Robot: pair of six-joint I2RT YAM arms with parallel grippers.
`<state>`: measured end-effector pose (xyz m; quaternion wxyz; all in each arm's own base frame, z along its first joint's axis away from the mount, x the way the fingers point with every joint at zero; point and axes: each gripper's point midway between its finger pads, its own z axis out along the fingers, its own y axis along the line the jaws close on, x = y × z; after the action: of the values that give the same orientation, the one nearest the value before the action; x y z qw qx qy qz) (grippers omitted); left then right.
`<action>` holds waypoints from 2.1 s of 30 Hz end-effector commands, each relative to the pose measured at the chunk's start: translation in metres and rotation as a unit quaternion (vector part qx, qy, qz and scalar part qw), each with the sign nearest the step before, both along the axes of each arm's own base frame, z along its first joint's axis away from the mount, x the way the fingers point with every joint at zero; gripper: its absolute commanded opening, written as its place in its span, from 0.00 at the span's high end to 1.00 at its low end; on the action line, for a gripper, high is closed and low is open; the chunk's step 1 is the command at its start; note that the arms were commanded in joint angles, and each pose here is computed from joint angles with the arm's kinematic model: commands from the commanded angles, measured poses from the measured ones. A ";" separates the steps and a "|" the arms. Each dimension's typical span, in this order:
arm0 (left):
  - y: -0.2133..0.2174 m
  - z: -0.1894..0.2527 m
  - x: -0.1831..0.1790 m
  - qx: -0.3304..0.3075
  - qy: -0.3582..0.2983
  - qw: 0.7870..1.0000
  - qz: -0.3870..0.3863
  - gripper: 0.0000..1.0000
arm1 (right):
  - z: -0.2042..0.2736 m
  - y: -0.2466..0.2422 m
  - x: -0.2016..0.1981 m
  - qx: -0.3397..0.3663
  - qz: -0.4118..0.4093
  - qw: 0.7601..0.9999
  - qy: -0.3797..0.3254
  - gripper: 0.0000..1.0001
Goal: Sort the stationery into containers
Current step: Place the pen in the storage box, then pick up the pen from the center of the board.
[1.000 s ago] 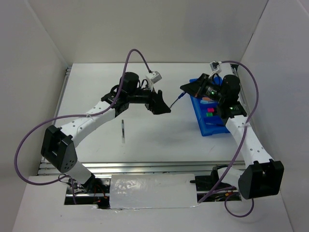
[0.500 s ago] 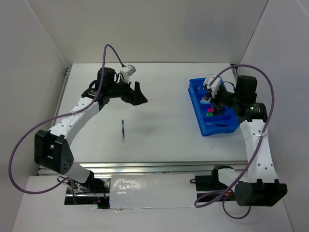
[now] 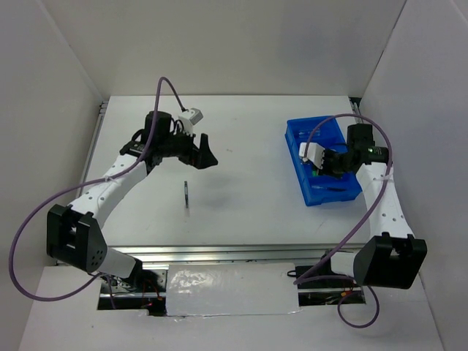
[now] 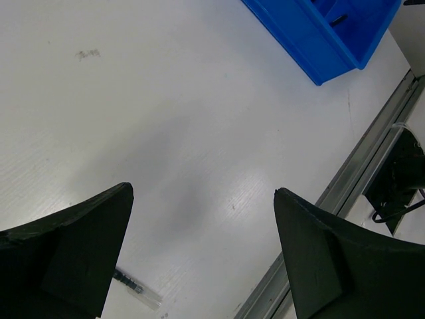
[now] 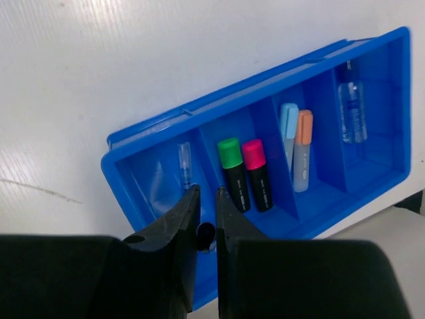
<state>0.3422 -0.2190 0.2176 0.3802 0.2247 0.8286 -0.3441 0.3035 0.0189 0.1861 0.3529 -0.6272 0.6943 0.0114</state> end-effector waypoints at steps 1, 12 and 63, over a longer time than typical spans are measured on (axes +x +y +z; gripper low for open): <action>0.008 0.006 0.001 0.007 -0.026 1.000 0.009 0.01 | -0.017 -0.011 0.001 -0.040 0.021 0.999 0.002 1.00; 0.047 -0.024 0.010 0.080 0.007 0.989 0.124 0.01 | -0.055 -0.032 0.011 -0.094 0.022 0.995 0.030 0.99; 0.071 -0.185 0.002 0.243 0.223 0.918 0.221 0.40 | 0.098 0.050 -0.040 0.063 0.089 0.973 -0.204 0.47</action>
<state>0.3366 -0.1457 0.0296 0.1855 0.0492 0.9783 -0.0785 0.2761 0.0531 0.2810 0.5095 -0.6389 0.5727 -0.0654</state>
